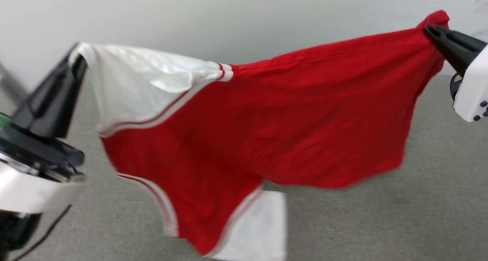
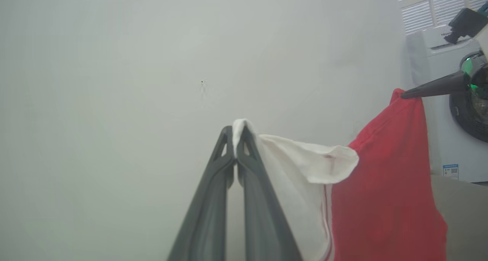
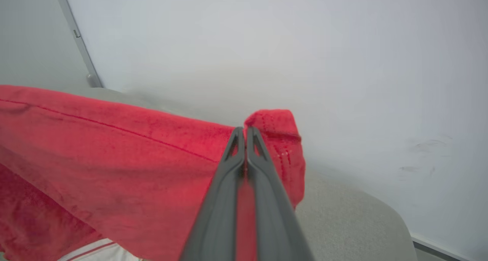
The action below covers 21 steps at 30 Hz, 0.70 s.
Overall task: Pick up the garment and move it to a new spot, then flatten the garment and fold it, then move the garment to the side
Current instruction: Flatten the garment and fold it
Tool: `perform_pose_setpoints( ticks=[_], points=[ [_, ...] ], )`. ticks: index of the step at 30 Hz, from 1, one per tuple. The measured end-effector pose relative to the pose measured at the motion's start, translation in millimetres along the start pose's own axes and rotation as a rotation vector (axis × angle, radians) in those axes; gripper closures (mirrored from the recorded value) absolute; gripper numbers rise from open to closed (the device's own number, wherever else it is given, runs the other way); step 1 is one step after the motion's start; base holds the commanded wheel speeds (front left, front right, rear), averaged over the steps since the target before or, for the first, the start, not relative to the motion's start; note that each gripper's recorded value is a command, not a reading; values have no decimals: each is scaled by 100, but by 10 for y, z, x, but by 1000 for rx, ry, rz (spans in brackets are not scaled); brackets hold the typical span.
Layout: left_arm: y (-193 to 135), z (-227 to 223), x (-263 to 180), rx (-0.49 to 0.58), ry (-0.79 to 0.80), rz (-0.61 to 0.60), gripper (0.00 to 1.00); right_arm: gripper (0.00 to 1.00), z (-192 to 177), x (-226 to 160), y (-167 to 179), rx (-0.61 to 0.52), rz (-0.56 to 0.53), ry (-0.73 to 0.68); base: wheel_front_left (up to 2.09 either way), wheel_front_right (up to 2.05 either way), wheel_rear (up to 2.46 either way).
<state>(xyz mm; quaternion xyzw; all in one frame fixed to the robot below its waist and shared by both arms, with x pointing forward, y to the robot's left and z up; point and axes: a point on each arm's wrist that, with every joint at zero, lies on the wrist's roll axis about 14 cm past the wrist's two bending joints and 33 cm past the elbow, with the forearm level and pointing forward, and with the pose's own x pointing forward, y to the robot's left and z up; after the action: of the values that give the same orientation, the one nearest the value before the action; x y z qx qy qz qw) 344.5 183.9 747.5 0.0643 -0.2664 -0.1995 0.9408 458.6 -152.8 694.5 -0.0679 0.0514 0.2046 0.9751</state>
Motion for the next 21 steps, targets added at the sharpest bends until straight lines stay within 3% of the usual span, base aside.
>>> perform_pose_setpoints(
  ticks=[10, 21],
  points=[
    [206, 493, 449, -16, -155, 41, 100, 100, 449, -432, -24, -21, -35, -180, 0, 0, 0],
    [388, 484, 901, 54, -188, 17, 100, 100, 633, -339, -174, -61, -82, -272, 0, 0, 0]
  ],
)
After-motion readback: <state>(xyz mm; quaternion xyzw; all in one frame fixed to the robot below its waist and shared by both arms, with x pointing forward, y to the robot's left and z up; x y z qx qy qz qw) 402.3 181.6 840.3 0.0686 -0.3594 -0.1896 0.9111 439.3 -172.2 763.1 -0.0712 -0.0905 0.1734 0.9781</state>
